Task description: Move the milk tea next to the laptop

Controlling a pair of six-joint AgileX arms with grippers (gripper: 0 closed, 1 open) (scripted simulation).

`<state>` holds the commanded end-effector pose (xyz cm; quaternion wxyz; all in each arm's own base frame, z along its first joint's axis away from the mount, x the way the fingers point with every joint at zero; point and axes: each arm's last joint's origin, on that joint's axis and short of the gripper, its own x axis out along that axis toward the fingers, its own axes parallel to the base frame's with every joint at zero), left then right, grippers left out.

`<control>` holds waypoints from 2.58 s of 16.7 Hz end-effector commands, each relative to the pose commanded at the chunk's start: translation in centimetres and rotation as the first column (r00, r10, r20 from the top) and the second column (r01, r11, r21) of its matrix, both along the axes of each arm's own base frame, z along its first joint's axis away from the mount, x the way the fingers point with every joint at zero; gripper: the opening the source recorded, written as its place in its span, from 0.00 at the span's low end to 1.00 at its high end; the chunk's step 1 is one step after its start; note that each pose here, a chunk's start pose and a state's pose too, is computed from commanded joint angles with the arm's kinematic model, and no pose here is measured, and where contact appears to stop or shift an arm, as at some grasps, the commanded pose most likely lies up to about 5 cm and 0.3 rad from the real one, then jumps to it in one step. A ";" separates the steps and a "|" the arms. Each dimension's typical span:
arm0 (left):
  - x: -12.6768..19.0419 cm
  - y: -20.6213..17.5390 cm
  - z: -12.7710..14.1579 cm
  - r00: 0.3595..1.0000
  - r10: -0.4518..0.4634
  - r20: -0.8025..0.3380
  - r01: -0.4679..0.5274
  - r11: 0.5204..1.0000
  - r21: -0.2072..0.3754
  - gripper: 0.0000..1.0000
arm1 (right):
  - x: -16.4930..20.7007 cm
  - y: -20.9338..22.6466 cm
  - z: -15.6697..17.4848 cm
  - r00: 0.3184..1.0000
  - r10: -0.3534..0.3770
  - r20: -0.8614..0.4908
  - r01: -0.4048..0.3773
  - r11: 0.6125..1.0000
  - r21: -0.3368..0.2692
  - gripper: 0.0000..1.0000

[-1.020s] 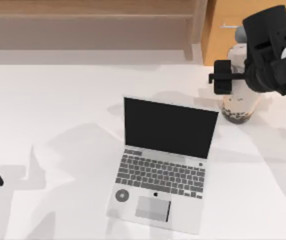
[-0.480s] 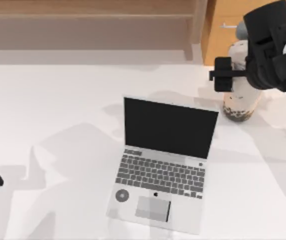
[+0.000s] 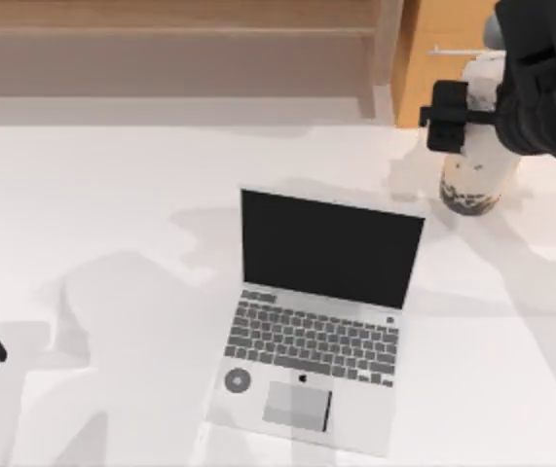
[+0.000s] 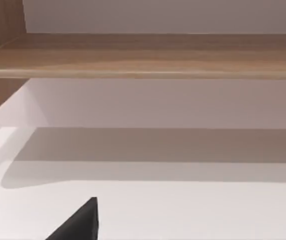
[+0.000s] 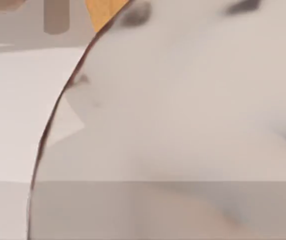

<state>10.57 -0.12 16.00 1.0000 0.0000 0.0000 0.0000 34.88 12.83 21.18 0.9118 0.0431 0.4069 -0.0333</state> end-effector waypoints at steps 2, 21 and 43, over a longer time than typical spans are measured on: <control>0.0 0.0 0.0 1.000 0.000 0.000 0.000 1.000 0.000 1.00 | -1.4 -0.6 2.1 0.997 -0.061 0.038 0.059 0.997 0.052 0.00; 0.0 0.0 0.0 1.000 0.000 0.000 0.000 1.000 0.000 1.00 | -14.3 -1.6 7.2 0.976 -0.153 0.158 0.124 0.976 0.177 0.00; 0.0 0.0 0.0 1.000 0.000 0.000 0.000 1.000 0.000 1.00 | -18.4 2.3 0.5 0.996 0.066 0.067 -0.065 0.998 -0.021 0.00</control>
